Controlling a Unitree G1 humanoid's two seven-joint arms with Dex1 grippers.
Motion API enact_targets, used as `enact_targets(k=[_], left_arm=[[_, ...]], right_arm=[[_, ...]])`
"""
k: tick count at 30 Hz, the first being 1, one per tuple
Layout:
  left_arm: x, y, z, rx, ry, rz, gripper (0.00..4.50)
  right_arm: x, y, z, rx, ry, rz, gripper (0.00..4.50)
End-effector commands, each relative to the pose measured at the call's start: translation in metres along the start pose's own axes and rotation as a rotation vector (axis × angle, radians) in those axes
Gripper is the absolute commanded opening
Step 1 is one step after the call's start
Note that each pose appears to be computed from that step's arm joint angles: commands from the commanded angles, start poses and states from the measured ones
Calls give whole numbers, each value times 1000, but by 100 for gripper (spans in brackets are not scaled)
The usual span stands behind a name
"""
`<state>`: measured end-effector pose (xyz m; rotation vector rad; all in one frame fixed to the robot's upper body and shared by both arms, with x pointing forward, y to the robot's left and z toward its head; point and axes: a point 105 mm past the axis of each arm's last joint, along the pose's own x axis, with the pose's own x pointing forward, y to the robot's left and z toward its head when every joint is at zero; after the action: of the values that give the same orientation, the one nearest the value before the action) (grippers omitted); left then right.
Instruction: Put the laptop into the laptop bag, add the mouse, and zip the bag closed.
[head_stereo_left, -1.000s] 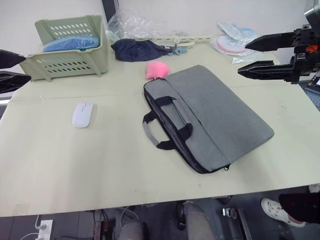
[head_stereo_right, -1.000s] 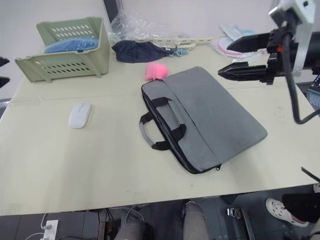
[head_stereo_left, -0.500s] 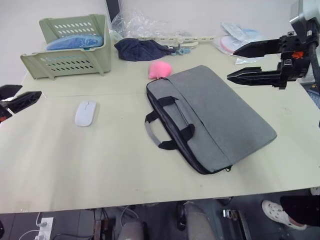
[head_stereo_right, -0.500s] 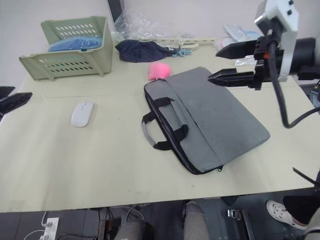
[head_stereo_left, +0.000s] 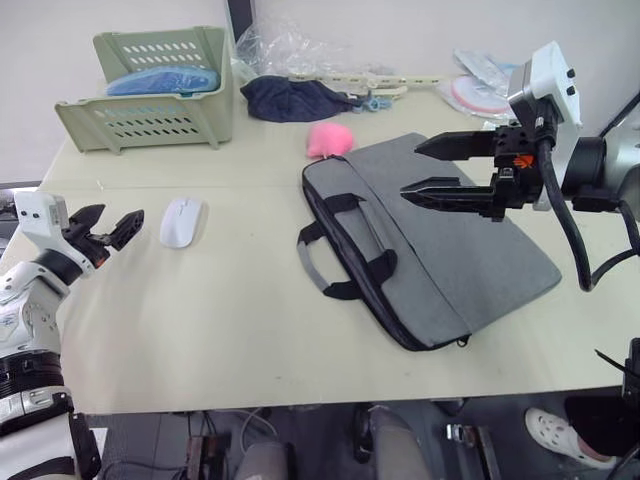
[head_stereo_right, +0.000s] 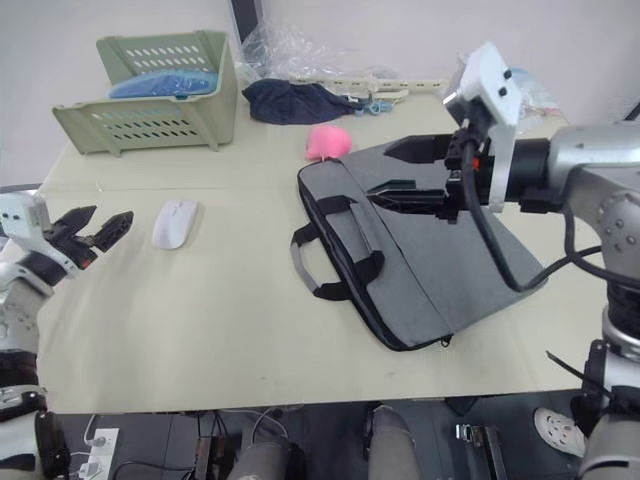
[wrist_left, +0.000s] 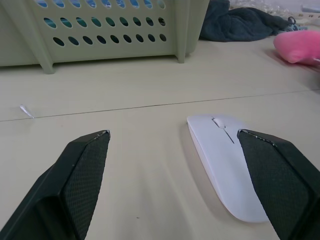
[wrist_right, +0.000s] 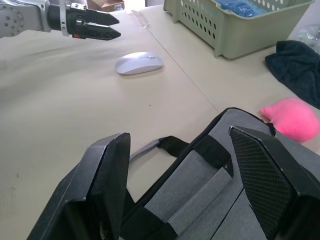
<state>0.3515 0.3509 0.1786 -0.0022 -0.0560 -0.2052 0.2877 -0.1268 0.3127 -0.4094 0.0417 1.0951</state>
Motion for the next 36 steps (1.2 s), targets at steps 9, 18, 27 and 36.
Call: enact_targets(k=[9,18,27,36], left_arm=[[30,-46,23,-33,-124,-93,441],[30,-54,18,-36,-125,-44,441],[40,-73,0,-43,-104,-13,441],[42,-79,-10,-67,-81,-12,441]], right_arm=[[-2,7,6,-7,-51,-21,348],[0,10,2,13,-54,-28,348],[1,10,-1,38,-55,-40,348],[3,11,-2,50,-51,-51,348]])
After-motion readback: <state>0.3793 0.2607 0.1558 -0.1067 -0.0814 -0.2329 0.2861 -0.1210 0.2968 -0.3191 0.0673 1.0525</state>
